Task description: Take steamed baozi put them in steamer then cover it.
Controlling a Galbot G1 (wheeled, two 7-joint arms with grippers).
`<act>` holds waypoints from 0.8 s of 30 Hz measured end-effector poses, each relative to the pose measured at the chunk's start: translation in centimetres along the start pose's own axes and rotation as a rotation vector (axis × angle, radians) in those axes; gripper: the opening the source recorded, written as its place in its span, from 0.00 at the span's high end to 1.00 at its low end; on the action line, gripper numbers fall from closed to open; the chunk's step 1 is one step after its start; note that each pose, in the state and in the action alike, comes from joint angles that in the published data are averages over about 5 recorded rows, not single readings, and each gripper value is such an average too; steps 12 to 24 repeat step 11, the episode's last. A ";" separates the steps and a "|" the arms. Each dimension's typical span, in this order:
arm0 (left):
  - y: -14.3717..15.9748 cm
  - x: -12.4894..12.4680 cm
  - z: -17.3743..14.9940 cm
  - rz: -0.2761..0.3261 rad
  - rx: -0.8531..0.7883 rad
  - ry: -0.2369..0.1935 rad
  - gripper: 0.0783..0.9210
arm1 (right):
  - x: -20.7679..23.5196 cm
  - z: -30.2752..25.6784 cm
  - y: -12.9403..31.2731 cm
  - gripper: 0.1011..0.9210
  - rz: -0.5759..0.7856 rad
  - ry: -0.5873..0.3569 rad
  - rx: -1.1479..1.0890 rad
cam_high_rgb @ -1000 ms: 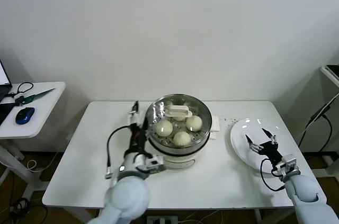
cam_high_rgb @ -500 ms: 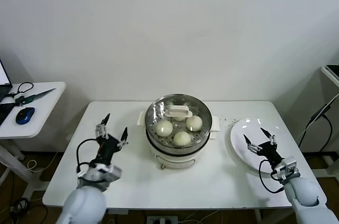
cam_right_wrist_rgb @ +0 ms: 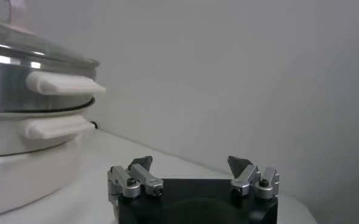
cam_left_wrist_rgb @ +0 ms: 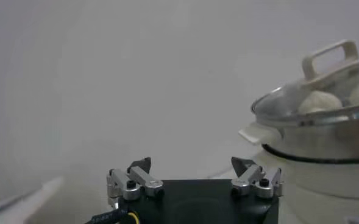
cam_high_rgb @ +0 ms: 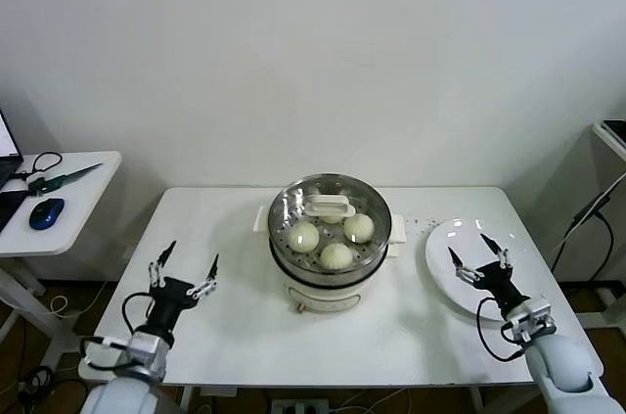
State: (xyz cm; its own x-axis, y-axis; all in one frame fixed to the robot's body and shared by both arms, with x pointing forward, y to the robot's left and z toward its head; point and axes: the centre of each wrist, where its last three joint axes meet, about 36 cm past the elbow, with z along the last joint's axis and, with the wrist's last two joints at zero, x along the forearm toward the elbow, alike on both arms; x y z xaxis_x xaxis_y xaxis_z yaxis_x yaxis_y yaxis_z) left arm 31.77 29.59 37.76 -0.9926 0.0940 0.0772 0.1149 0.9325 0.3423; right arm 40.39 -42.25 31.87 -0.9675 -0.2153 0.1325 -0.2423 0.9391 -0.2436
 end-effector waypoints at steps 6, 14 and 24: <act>-0.1 1.1 0.8 -0.006 0.104 -0.016 0.12 | 0.2 -1.1 0.3 0.12 -0.003 -0.015 0.009; -0.2 1.5 0.7 -0.020 0.143 -0.032 0.12 | 0.1 -1.9 0.8 0.12 -0.012 -0.028 0.012; -0.2 1.5 0.7 -0.020 0.143 -0.032 0.12 | 0.1 -1.9 0.8 0.12 -0.012 -0.028 0.012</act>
